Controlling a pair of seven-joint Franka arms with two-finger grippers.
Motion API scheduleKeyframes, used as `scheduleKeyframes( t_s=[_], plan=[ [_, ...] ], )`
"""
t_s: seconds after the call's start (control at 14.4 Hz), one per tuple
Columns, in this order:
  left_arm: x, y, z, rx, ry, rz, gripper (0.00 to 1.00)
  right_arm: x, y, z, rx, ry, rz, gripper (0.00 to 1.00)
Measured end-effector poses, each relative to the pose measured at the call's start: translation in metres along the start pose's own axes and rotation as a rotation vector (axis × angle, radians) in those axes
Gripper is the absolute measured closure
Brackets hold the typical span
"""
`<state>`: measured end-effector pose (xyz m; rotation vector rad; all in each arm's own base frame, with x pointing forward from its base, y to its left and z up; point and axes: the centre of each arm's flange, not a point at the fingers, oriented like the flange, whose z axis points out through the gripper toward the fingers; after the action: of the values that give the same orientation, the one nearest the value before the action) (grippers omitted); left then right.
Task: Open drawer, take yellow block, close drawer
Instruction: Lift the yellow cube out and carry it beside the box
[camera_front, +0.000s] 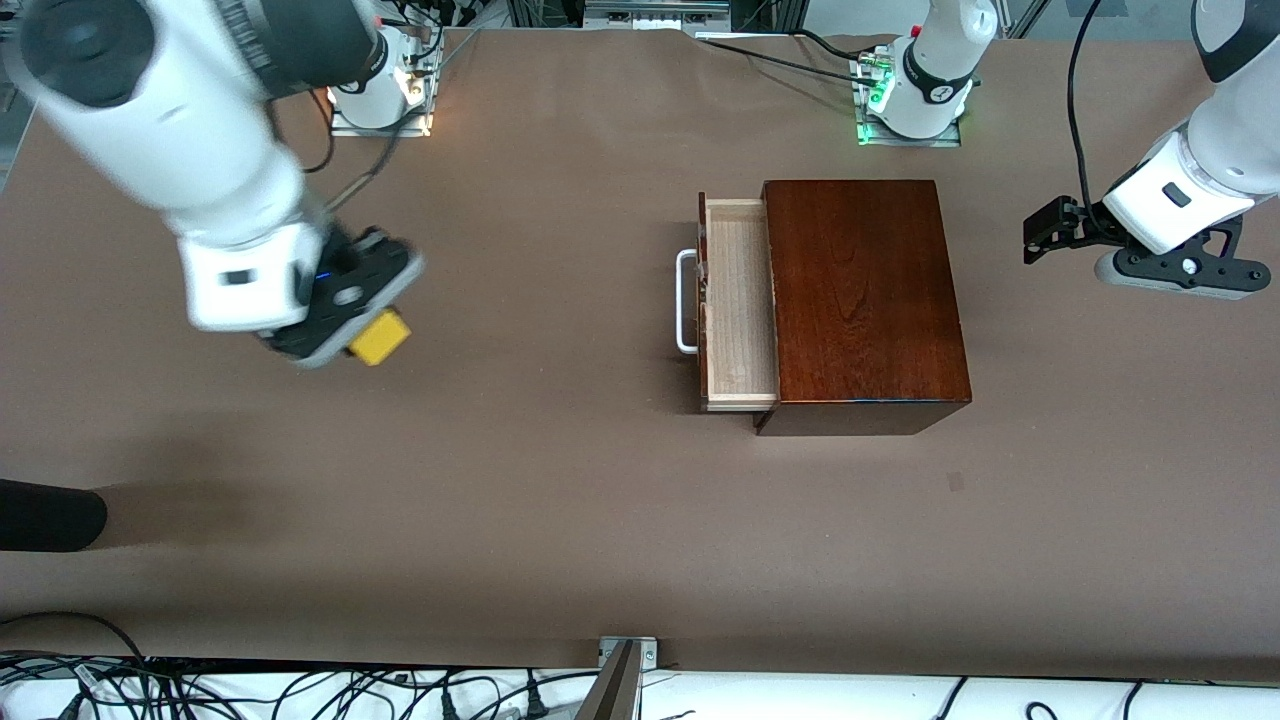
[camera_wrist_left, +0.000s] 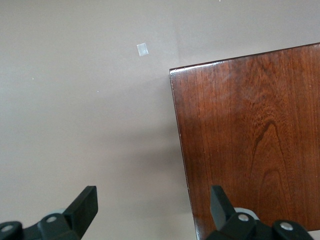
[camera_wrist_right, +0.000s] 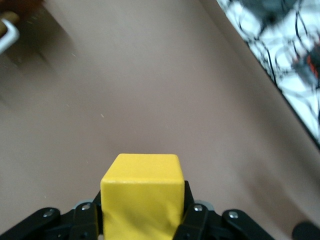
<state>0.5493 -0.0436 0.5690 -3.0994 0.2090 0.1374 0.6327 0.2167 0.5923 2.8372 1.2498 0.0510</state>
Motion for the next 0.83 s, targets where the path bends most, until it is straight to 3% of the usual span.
scheduleKeyframes(
  t_s=[0.21,0.48,0.83],
  plan=[
    [0.0,0.0,0.0,0.0,0.0,0.0,0.0,-0.057,0.044,0.026,0.035,-0.055,0.115,0.44],
    [0.0,0.001,0.0,0.0,0.0,0.001,0.0,-0.122,0.079,0.089,0.092,-0.046,0.243,0.44],
    [0.001,0.006,-0.005,0.001,0.011,0.011,0.0,-0.155,0.077,0.176,0.121,-0.076,0.433,0.44]
  ],
)
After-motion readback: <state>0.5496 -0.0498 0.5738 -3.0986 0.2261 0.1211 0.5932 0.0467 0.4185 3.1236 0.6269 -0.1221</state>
